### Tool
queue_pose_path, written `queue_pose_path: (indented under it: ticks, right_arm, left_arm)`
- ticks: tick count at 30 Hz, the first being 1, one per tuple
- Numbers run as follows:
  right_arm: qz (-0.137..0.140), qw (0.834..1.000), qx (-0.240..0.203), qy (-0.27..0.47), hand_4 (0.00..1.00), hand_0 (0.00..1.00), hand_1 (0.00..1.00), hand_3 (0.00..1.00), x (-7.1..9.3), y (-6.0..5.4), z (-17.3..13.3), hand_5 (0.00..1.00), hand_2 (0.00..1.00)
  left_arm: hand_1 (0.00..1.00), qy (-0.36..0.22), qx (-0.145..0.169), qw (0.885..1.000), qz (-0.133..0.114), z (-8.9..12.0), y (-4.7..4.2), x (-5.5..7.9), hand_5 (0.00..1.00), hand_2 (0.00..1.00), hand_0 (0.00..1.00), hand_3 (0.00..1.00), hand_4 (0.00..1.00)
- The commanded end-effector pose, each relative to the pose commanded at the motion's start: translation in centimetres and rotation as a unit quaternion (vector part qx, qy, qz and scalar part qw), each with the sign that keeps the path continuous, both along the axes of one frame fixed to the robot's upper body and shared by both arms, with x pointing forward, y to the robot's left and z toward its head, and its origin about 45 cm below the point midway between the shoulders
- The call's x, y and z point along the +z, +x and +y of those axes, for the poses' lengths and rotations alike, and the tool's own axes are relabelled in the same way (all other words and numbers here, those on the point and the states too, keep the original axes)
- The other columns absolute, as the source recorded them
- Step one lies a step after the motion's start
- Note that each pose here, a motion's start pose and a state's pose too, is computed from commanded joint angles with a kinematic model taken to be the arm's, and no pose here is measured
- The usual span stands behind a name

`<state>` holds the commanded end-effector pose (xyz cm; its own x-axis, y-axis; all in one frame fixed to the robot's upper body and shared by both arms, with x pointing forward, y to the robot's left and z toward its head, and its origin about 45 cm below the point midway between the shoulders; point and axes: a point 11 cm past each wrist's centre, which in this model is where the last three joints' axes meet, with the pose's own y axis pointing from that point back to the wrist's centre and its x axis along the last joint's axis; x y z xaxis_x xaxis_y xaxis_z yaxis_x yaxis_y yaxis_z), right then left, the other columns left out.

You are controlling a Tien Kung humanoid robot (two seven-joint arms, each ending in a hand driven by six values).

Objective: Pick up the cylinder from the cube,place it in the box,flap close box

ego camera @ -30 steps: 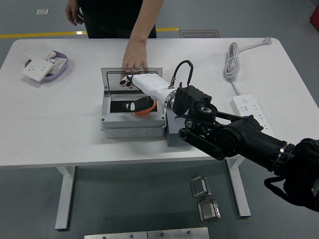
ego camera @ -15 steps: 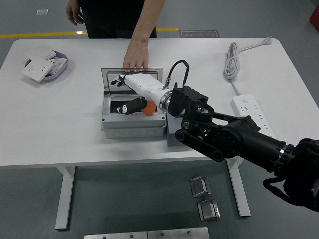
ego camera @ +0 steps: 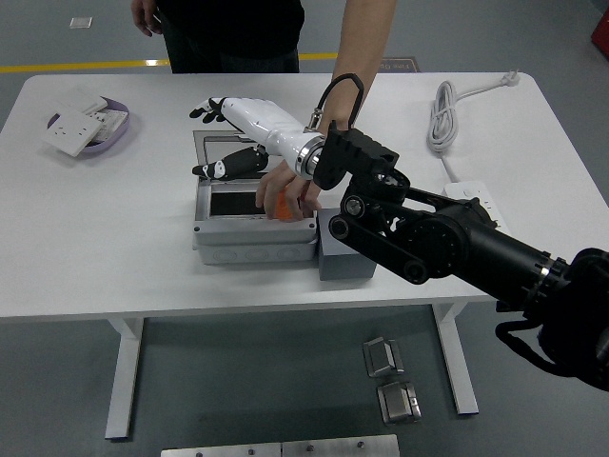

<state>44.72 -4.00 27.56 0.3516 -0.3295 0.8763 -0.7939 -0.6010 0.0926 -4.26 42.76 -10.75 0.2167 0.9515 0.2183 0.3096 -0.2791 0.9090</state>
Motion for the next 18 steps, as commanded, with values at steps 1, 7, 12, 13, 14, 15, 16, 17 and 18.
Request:
queue_pose_path:
  ticks: [1, 7, 12, 13, 14, 15, 16, 17, 18]
  right_arm:
    - [0.003, 1.000, -0.005, -0.001, 0.865, 0.884, 0.786, 0.830, -0.1, 0.3, -0.3, 0.401, 0.784]
    - [0.018, 0.999, -0.040, -0.010, 0.865, 0.880, 0.783, 0.826, -0.9, 2.2, -2.4, 0.404, 0.780]
    - [0.032, 0.997, -0.075, -0.017, 0.863, 0.876, 0.781, 0.823, -1.7, 3.7, -4.5, 0.411, 0.778]
    - [0.035, 0.996, -0.080, -0.019, 0.863, 0.876, 0.781, 0.823, -1.9, 3.8, -4.9, 0.411, 0.778]
    - [0.038, 0.995, -0.086, -0.021, 0.861, 0.876, 0.780, 0.821, -2.2, 4.0, -5.2, 0.414, 0.775]
    - [0.041, 0.995, -0.089, -0.022, 0.861, 0.876, 0.780, 0.821, -2.4, 4.1, -5.5, 0.414, 0.775]
    - [0.044, 0.995, -0.092, -0.024, 0.861, 0.876, 0.780, 0.821, -2.7, 4.1, -5.7, 0.414, 0.775]
    - [0.047, 0.994, -0.093, -0.026, 0.861, 0.876, 0.780, 0.821, -3.0, 4.1, -5.8, 0.414, 0.775]
    - [0.049, 0.994, -0.094, -0.027, 0.861, 0.876, 0.780, 0.821, -3.2, 4.0, -5.9, 0.414, 0.775]
  left_arm:
    - [0.648, 0.000, 0.000, 1.000, 0.000, 0.0, 0.04, 0.0, 0.285, 0.563, 0.608, 0.557, 0.653]
    - [0.648, -0.001, -0.002, 1.000, -0.001, 0.0, 0.21, 0.0, 0.284, 0.562, 0.608, 0.557, 0.652]
    - [0.648, -0.001, -0.004, 1.000, -0.003, 0.1, 0.44, 0.0, 0.285, 0.562, 0.608, 0.557, 0.652]
    - [0.648, -0.001, -0.004, 1.000, -0.004, 0.1, 0.48, 0.0, 0.285, 0.562, 0.608, 0.557, 0.652]
    - [0.648, -0.001, -0.004, 1.000, -0.004, 0.1, 0.52, 0.0, 0.284, 0.562, 0.608, 0.557, 0.651]
    - [0.648, -0.001, -0.004, 1.000, -0.005, 0.1, 0.55, 0.0, 0.284, 0.562, 0.608, 0.557, 0.651]
    - [0.648, -0.001, -0.005, 1.000, -0.005, 0.0, 0.55, 0.0, 0.284, 0.562, 0.608, 0.557, 0.651]
    - [0.648, -0.002, -0.005, 1.000, -0.005, 0.0, 0.54, 0.0, 0.284, 0.562, 0.608, 0.557, 0.651]
    - [0.648, -0.002, -0.005, 1.000, -0.005, 0.0, 0.53, 0.0, 0.284, 0.562, 0.608, 0.557, 0.651]
